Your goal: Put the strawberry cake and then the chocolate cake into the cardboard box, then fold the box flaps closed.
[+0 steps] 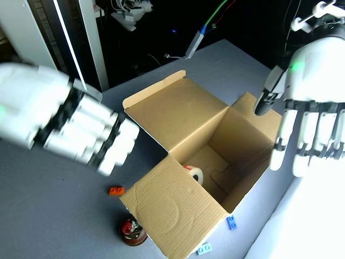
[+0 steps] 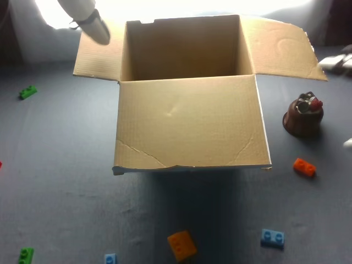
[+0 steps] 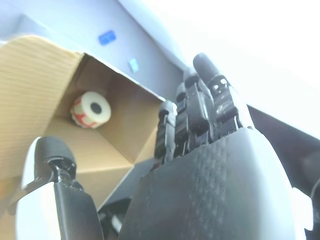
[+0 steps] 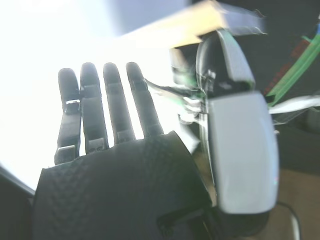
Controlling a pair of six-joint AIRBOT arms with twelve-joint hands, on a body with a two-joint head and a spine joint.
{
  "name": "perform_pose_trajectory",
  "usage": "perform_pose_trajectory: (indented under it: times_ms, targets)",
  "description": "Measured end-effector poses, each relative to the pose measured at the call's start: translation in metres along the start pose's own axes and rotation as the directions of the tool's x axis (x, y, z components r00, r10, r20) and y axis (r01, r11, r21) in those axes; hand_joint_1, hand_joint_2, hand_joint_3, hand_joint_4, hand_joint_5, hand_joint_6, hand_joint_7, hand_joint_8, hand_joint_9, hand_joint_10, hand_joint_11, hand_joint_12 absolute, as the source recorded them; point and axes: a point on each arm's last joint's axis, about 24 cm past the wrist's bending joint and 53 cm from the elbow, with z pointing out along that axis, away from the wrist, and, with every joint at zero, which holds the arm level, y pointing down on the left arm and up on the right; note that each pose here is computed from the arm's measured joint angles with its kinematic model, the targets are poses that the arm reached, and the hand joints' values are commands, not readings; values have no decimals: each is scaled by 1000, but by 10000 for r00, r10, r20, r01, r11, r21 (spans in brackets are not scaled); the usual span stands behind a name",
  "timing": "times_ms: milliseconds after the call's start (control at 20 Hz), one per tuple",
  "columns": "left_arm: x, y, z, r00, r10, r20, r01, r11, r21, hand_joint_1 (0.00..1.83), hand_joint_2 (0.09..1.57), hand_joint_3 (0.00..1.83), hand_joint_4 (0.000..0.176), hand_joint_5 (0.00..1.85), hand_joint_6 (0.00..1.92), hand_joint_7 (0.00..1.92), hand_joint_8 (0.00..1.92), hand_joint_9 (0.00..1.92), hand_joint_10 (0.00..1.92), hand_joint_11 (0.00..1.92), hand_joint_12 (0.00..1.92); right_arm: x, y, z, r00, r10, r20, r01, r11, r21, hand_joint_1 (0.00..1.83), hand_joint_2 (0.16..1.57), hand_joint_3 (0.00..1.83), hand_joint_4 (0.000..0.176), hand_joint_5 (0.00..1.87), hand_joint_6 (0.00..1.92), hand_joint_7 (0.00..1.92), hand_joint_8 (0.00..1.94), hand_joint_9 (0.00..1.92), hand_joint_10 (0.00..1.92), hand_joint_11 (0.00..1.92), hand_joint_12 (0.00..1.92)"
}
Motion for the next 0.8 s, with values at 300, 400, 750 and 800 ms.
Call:
perform_pose_trajectory:
  times_ms: [300,400,750,800]
  targets:
    - [37,24,-41,9946,-912,-488,895,9953,-372,594,987,5,104,102,3,133,0,259,5,0,1109,-5,-66,22,9659,2588,7,-2542,9482,1904,959,1060,12,26,123,0,159,1,203,0,0,691]
    - [50,30,-53,9916,-1075,-712,1040,9932,-520,555,1000,10,107,89,0,128,0,258,4,0,1118,0,-77,29,9455,3254,-109,-3149,9222,2245,983,1060,10,23,132,4,162,4,217,5,0,678]
    - [83,41,-88,9714,-2164,-980,2100,9750,-722,57,1191,23,24,95,1,148,0,166,0,0,674,-10,-104,59,8979,4381,432,-4346,8663,2462,1010,1022,0,14,125,1,176,2,238,5,0,685]
    - [85,41,-92,9686,-2279,-991,2215,9725,-712,12,1215,22,0,107,4,148,0,149,0,0,594,-9,-109,63,8939,4459,454,-4421,8606,2530,1013,1013,0,19,126,1,156,0,231,1,0,687]
